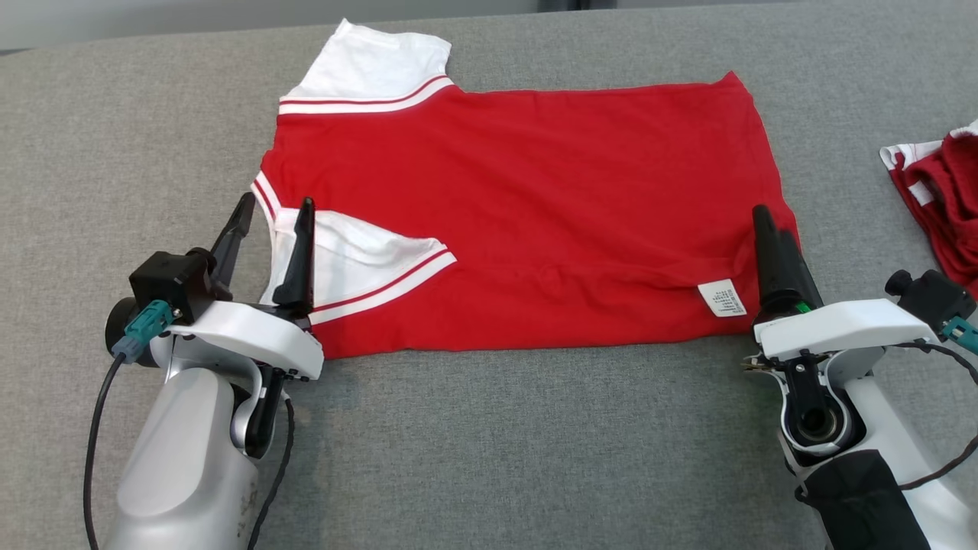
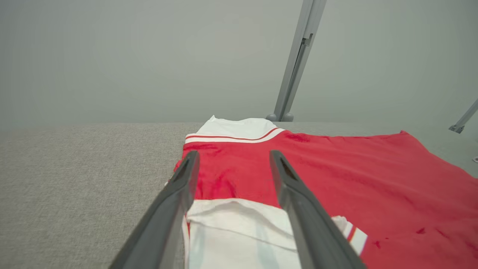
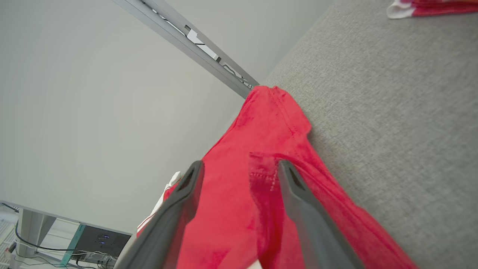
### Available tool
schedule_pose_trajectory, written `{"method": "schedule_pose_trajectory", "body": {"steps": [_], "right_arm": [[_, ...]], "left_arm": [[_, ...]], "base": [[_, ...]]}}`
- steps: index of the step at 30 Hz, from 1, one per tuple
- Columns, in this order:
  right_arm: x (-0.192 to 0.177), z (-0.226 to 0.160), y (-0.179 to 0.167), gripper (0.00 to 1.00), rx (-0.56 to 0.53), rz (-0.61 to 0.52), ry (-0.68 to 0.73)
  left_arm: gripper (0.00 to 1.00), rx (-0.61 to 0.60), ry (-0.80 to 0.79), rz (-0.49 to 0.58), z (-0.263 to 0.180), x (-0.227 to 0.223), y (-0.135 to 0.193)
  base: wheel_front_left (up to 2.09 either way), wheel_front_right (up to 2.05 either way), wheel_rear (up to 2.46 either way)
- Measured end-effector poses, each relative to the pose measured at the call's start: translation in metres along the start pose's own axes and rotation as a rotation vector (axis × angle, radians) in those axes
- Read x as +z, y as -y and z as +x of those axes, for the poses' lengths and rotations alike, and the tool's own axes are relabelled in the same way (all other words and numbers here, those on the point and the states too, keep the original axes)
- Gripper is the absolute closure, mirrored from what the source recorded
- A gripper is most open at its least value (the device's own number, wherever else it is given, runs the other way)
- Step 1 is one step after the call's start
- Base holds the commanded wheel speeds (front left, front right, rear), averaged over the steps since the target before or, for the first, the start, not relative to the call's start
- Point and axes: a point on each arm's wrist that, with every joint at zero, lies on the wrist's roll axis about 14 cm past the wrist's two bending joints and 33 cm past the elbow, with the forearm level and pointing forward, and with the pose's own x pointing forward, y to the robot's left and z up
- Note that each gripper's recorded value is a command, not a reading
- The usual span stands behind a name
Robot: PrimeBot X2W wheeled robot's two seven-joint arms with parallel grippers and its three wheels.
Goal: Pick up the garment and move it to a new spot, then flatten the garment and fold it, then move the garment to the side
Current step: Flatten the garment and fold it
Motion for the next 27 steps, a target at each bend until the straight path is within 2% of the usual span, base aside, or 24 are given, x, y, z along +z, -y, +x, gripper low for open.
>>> {"method": "schedule_pose_trajectory", "body": {"steps": [7, 14, 19, 27], "right_arm": [[0.016, 0.001, -0.004, 0.00, 0.015, -0.015, 0.050], [0.052, -0.009, 0.001, 0.00, 0.037, -0.275, 0.114], [0.058, -0.031, 0.006, 0.00, 0.034, -0.446, 0.134], [0.043, -0.060, 0.002, 0.00, 0.044, -0.557, 0.114]], "left_arm": [[0.00, 0.001, 0.022, -0.010, -0.005, 0.008, 0.001], [0.00, 0.047, -0.003, -0.016, -0.031, -0.002, -0.015], [0.00, 0.093, -0.076, -0.010, -0.055, -0.018, -0.029], [0.00, 0.149, -0.258, -0.013, -0.084, -0.042, -0.038]], "base": [[0.00, 0.00, 0.00], [0.00, 0.00, 0.00], [0.00, 0.00, 0.00], [0.00, 0.00, 0.00]]}}
